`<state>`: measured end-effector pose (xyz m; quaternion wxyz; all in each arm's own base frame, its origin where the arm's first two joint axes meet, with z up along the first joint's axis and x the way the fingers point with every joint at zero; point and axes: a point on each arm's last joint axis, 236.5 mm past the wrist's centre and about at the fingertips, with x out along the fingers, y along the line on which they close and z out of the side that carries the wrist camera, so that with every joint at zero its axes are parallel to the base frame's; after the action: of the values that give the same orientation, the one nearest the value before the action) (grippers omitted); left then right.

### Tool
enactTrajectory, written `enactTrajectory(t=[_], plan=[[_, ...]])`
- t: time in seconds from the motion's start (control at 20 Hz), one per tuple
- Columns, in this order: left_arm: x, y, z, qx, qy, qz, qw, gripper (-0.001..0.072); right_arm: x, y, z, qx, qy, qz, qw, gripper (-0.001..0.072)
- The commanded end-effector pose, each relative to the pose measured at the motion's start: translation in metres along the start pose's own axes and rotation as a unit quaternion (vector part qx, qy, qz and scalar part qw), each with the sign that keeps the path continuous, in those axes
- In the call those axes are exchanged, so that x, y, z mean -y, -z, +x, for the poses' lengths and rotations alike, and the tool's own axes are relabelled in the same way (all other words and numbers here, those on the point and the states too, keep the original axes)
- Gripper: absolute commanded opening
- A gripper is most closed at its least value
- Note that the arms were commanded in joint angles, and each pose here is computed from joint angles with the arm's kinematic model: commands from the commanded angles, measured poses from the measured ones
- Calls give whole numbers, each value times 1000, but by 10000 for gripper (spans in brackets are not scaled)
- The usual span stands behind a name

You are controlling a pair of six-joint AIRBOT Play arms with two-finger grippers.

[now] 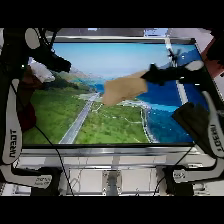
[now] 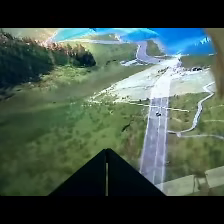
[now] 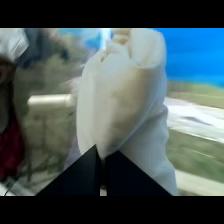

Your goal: Fold the shirts.

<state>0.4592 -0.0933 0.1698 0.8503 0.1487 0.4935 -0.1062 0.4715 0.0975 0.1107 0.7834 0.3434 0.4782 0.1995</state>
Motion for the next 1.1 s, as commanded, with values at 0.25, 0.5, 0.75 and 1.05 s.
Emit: enactTrajectory(t=[0.25,0.5,0.75,1.05], plan=[[16,0,-1,-1,34,-21,999,12,146,56,-292,135,261,184,938,27],[27,0,-2,-1,58,-25,998,11,226,177,-382,62,437,367,819,31],[28,1,-2,-3,61,-27,998,12,218,138,-357,113,365,337,861,390],[38,-2,-3,3,82,-31,996,12,68,5,-286,219,56,36,973,388]])
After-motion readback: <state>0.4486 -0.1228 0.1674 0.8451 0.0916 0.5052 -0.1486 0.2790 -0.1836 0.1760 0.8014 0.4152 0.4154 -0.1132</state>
